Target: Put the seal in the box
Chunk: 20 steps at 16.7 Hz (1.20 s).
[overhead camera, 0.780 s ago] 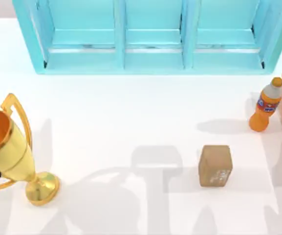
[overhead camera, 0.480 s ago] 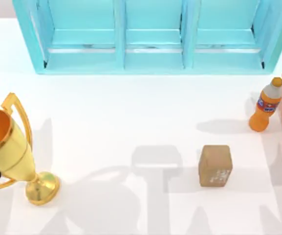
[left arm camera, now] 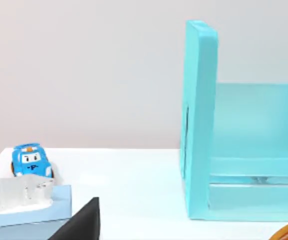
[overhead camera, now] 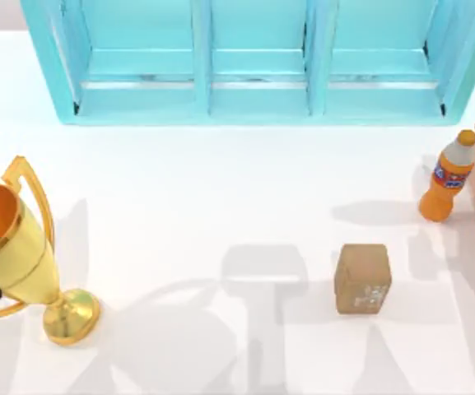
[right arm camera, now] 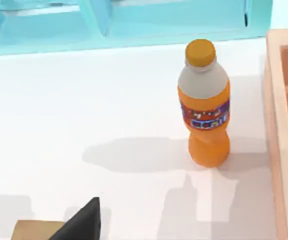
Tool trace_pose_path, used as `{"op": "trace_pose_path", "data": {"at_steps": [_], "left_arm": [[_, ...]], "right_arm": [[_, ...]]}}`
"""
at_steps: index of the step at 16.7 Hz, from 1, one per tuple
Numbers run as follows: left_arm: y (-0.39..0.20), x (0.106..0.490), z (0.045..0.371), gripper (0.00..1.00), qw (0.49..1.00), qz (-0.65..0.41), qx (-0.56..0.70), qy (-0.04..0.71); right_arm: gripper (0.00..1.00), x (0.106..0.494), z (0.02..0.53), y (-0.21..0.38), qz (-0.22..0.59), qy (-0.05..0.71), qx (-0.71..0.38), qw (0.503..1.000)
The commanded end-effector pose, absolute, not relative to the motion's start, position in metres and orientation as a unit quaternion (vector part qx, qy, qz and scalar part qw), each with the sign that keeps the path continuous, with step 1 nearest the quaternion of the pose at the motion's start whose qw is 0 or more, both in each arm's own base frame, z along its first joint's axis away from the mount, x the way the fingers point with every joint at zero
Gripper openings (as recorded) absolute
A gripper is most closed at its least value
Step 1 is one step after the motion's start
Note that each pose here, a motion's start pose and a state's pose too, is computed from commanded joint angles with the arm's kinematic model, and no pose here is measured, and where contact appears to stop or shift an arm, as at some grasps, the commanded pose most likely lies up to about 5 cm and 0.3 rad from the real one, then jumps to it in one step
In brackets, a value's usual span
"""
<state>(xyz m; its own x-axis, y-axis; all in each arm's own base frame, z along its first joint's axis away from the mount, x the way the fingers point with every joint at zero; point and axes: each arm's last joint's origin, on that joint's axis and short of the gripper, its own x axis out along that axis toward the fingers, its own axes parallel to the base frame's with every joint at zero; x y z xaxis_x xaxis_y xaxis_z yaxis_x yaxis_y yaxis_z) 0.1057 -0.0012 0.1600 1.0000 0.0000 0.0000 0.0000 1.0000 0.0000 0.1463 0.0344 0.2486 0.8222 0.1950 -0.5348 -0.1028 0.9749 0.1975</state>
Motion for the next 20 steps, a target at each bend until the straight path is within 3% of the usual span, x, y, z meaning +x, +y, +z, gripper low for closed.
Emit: {"op": "trace_pose_path", "data": {"at_steps": [6,10,14,20], "left_arm": [[-0.001,0.106,0.160,1.00,1.000,0.000,0.000,0.000],[-0.001,0.106,0.160,1.00,1.000,0.000,0.000,0.000],[-0.001,0.106,0.160,1.00,1.000,0.000,0.000,0.000],[-0.001,0.106,0.160,1.00,1.000,0.000,0.000,0.000]], "right_arm": [[1.00,0.228,0.269,0.103,0.067,0.537,0.071,0.838],[1.00,0.269,0.251,0.157,0.032,0.647,0.037,0.761],[1.00,0.285,0.235,0.192,0.004,0.699,0.011,0.715],[1.00,0.287,0.232,0.198,-0.002,0.708,0.005,0.706]]}}
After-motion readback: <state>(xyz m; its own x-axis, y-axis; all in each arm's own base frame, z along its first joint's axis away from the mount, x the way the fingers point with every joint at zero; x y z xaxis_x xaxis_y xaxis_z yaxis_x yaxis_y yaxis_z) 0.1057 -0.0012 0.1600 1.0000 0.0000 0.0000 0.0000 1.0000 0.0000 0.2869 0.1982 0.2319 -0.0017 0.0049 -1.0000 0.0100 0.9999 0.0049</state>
